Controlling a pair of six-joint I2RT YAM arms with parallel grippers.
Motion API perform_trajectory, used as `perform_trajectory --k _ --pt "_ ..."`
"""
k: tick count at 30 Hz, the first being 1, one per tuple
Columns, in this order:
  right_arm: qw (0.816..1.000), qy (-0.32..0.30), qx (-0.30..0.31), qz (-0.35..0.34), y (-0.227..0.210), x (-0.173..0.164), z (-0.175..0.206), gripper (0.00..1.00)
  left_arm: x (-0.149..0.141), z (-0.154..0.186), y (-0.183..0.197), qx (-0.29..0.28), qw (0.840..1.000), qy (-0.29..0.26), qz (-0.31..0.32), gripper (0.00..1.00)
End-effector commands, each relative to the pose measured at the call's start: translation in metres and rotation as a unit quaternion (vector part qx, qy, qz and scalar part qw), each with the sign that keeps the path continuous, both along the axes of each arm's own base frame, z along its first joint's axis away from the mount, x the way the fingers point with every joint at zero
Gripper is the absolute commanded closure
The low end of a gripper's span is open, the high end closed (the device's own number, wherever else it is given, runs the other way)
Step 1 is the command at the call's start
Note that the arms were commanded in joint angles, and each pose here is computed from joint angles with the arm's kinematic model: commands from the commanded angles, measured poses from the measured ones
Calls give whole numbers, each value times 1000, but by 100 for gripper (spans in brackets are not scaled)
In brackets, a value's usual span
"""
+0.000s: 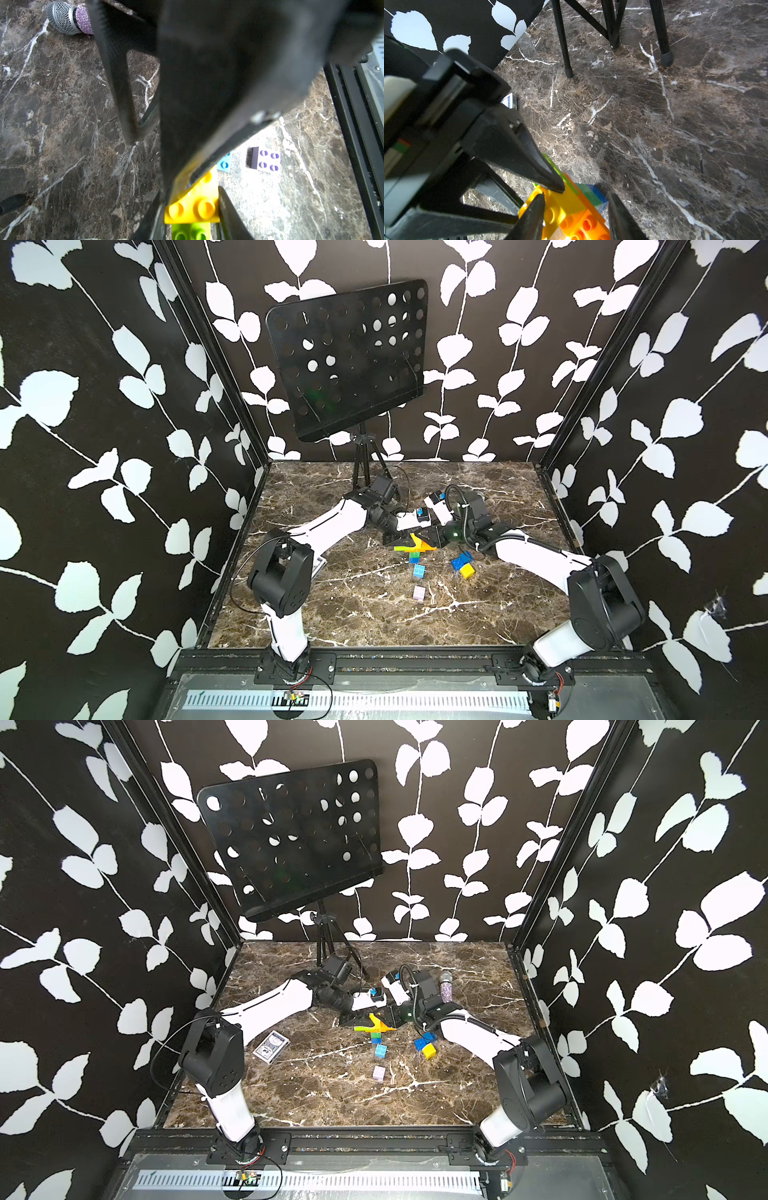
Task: Assemble a fork with lego
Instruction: Assemble the lego brick with the lego brick.
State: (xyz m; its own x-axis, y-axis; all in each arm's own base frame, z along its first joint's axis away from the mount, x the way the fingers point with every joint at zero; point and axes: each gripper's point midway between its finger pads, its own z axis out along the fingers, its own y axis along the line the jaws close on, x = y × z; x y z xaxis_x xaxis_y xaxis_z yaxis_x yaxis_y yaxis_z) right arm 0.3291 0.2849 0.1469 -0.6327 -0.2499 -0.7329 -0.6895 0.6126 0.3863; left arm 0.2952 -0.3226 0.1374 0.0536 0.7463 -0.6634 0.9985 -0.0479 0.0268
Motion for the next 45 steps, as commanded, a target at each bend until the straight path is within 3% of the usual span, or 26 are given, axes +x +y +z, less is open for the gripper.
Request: perform_trajectory --k 1,11,19,29,35,40,45 --pt "992 84 -90 -9 -22 -26 -72 54 -15 -24 22 67 997 32 15 81" --pt "990 104 -90 -4 -20 -26 -75 55 -14 -20 18 49 996 48 52 78" --pt "986 121 -115 -9 -30 -35 -99 57 -22 -31 21 63 995 55 48 79" --pt "998 66 -25 -1 -10 -17 -20 53 -15 -4 13 34 998 28 40 72" --pt "998 62 13 2 -2 -14 0 50 -14 2 9 26 999 21 35 65" --pt "997 63 41 1 4 -12 9 48 -12 8 6 9 999 14 43 46" --pt "998 46 50 2 3 -11 22 46 -4 17 2 -10 998 0 59 38"
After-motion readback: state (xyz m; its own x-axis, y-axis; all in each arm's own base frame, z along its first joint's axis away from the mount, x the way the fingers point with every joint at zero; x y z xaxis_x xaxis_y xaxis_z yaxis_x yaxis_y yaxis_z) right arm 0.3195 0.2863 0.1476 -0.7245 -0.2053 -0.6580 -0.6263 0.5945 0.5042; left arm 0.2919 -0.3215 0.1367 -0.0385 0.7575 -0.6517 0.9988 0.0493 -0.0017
